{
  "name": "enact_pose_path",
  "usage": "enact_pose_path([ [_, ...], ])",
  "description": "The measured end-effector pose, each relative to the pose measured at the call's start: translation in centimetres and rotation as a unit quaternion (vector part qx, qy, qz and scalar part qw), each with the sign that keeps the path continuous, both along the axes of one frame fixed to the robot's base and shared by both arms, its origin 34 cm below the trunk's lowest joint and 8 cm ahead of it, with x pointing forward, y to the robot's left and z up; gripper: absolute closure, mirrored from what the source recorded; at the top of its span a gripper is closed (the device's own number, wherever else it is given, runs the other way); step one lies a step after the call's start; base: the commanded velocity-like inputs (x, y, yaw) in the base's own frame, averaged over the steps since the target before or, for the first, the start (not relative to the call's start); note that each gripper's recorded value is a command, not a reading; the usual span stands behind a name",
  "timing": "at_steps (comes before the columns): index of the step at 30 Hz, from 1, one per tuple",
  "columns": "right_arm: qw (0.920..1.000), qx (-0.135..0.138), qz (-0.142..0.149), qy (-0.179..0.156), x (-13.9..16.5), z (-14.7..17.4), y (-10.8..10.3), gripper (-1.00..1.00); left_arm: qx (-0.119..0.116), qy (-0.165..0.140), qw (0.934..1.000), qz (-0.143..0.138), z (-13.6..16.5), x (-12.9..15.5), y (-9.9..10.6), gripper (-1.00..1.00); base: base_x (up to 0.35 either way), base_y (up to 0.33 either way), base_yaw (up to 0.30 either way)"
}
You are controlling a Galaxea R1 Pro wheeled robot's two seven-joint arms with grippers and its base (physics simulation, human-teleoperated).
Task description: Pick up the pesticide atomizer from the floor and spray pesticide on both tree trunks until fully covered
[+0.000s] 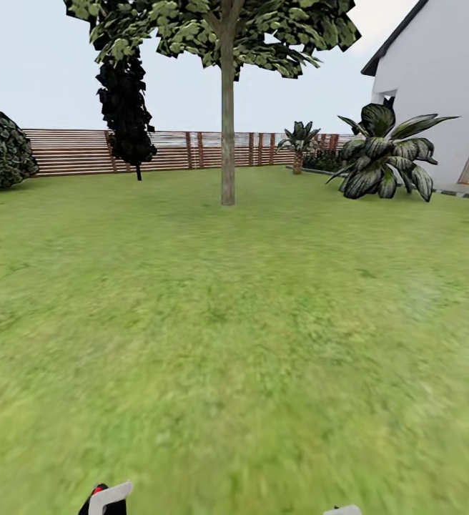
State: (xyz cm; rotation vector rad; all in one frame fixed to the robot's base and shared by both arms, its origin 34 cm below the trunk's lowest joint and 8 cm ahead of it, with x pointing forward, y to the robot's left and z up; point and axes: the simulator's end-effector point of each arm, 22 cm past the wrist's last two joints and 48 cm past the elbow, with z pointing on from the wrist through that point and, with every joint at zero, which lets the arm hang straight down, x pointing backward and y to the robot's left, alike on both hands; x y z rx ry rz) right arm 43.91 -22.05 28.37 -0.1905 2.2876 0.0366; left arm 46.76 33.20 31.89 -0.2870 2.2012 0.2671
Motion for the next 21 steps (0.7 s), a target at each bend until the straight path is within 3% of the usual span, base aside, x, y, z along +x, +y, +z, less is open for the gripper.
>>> enact_pose_path([
  [21, 1.0000, 0.000, -0.001, -0.001, 0.05, 0.03, -0.06, -1.00, 0.000, 0.000, 1.0000, 0.000, 0.01, 0.01, 0.00, 1.00, 0.340, 0.000, 0.000],
])
